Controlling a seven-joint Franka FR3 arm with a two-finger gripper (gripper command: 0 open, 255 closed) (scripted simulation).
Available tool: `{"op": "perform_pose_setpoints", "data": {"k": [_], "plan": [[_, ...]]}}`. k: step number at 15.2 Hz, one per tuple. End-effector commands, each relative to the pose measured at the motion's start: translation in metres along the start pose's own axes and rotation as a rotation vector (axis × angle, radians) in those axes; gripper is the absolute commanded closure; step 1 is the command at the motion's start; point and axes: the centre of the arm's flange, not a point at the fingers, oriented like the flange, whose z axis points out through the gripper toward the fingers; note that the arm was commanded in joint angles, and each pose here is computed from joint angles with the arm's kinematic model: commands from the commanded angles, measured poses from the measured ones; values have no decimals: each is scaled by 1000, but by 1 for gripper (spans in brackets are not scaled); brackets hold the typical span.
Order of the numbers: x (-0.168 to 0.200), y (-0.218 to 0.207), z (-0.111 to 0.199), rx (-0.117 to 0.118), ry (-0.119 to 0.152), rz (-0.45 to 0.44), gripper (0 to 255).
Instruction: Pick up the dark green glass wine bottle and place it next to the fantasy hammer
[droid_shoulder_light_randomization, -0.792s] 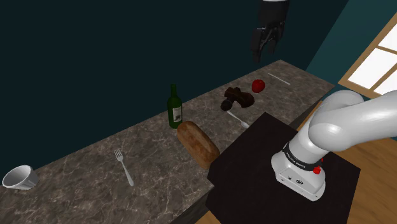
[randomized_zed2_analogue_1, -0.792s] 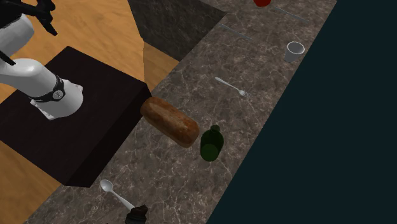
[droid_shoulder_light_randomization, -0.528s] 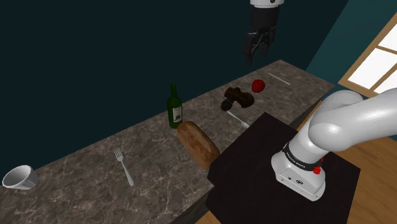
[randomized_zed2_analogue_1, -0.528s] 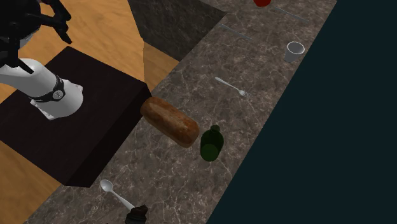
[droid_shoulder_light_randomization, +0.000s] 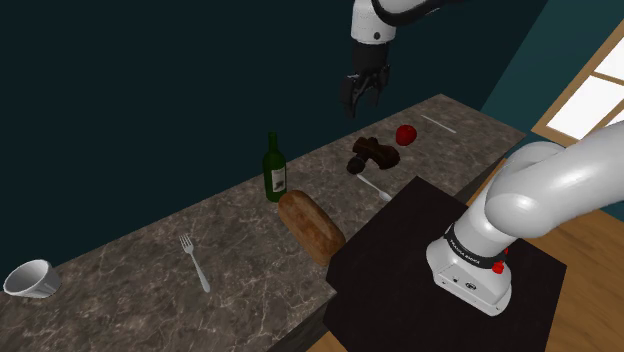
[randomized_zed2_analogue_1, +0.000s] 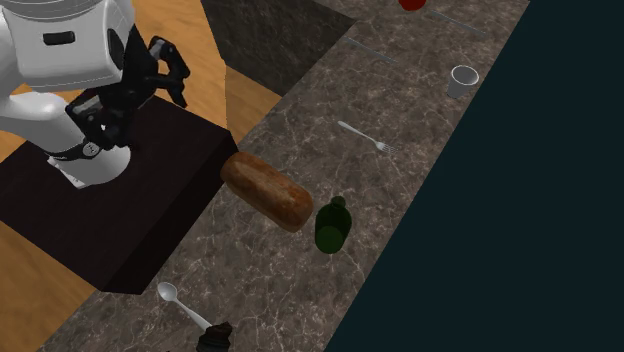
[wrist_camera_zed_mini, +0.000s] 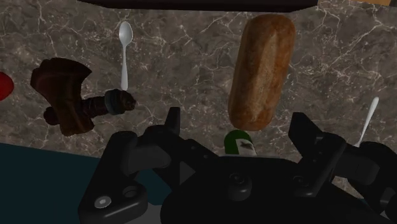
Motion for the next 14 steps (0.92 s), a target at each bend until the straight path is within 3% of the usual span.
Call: {"op": "perform_pose_setpoints", "data": {"k": [1, 14], "plan": [[20, -7, 15, 4, 16, -2, 0], [148, -52, 99, 22, 105, -13, 0]]}}
